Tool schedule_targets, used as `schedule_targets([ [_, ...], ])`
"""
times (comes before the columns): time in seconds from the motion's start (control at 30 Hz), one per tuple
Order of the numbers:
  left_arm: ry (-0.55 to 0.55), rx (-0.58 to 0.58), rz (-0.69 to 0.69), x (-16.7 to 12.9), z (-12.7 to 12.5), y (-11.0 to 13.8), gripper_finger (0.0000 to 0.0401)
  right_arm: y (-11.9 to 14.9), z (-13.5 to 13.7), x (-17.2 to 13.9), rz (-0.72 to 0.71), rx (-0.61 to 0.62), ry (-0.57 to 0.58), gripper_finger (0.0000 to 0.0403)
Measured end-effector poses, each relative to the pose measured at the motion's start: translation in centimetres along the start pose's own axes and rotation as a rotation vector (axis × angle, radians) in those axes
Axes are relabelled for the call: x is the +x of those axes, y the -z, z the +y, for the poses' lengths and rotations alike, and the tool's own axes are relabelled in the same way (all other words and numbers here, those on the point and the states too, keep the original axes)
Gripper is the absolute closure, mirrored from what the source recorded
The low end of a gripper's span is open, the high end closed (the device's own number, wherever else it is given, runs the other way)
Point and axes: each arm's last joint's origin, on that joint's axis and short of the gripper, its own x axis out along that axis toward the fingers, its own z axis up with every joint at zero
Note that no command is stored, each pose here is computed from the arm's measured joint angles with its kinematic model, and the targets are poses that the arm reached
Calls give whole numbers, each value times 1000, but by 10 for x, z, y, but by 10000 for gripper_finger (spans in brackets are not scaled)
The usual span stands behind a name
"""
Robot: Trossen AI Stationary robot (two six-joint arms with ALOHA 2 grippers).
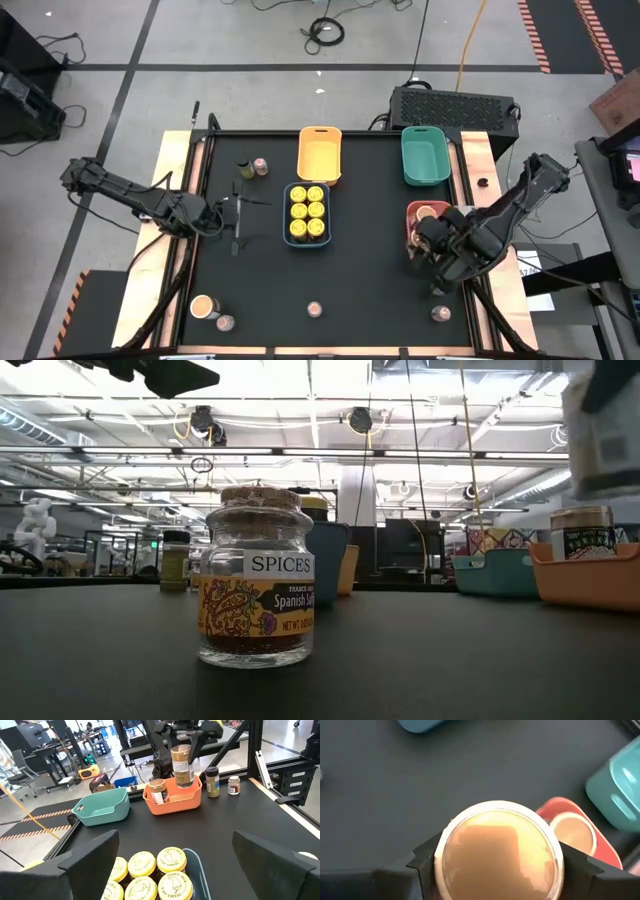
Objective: Sort spices by type
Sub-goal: Put the gold seasoning bottle into the orange bin
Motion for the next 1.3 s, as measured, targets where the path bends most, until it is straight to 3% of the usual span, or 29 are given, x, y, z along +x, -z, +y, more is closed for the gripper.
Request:
schedule_targets([
  [0.57,0,0,0,0,0,0,10,50,-33,47,120,208,158,135],
  [1.3,1,0,1,0,0,0,10,66,-56,69,57,407,366,130],
])
